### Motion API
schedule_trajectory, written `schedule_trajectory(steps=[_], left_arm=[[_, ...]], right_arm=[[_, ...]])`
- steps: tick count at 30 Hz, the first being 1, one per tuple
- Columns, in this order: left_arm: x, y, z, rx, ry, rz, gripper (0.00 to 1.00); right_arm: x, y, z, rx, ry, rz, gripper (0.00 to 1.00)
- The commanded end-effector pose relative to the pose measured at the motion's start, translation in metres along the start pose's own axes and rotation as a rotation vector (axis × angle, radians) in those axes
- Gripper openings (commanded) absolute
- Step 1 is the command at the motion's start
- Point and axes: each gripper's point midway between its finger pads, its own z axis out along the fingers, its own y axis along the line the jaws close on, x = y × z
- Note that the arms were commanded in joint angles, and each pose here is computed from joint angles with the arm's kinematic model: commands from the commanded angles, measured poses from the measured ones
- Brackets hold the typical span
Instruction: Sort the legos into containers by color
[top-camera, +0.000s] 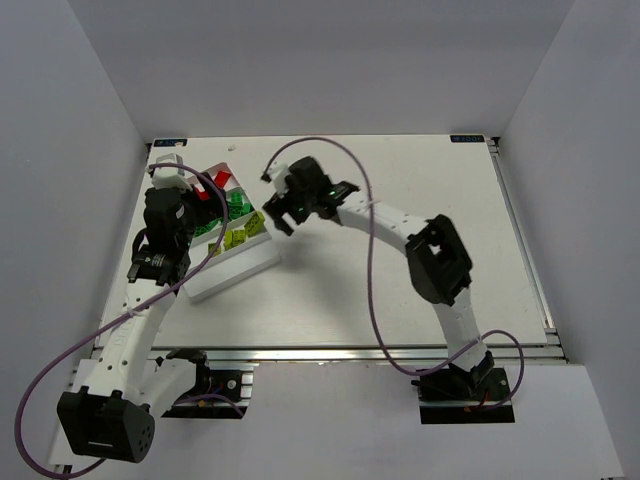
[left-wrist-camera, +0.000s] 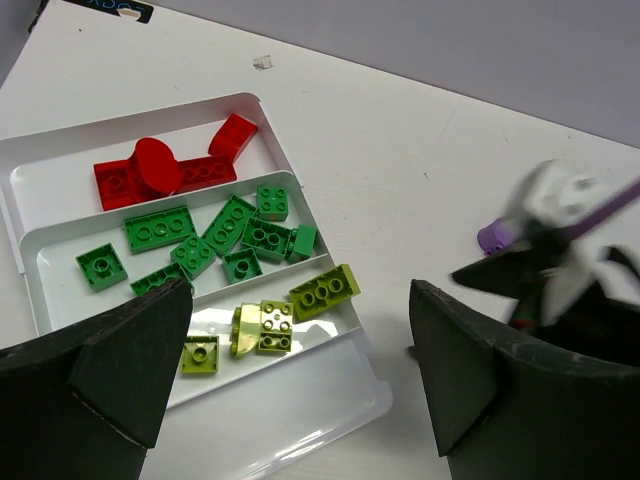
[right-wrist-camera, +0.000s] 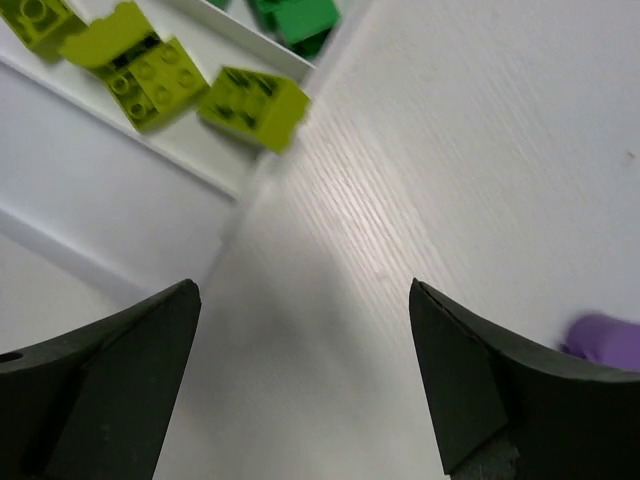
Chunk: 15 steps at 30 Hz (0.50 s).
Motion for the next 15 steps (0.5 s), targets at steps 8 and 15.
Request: schedule_trajectory(steps=[8, 15], left_arm=[[-0.01, -0.007, -0.007, 0.042, -0.037, -0.008, 0.98], [-0.009, -0.008, -0.006, 0.051, -0.03, -0.007, 0.98]], right_arm=[[0.048, -0.17, -0.072, 0.218, -0.015, 0.084, 0.72], [0.082, -0.195, -0.072, 0.363, 0.103, 0.104, 0.82]])
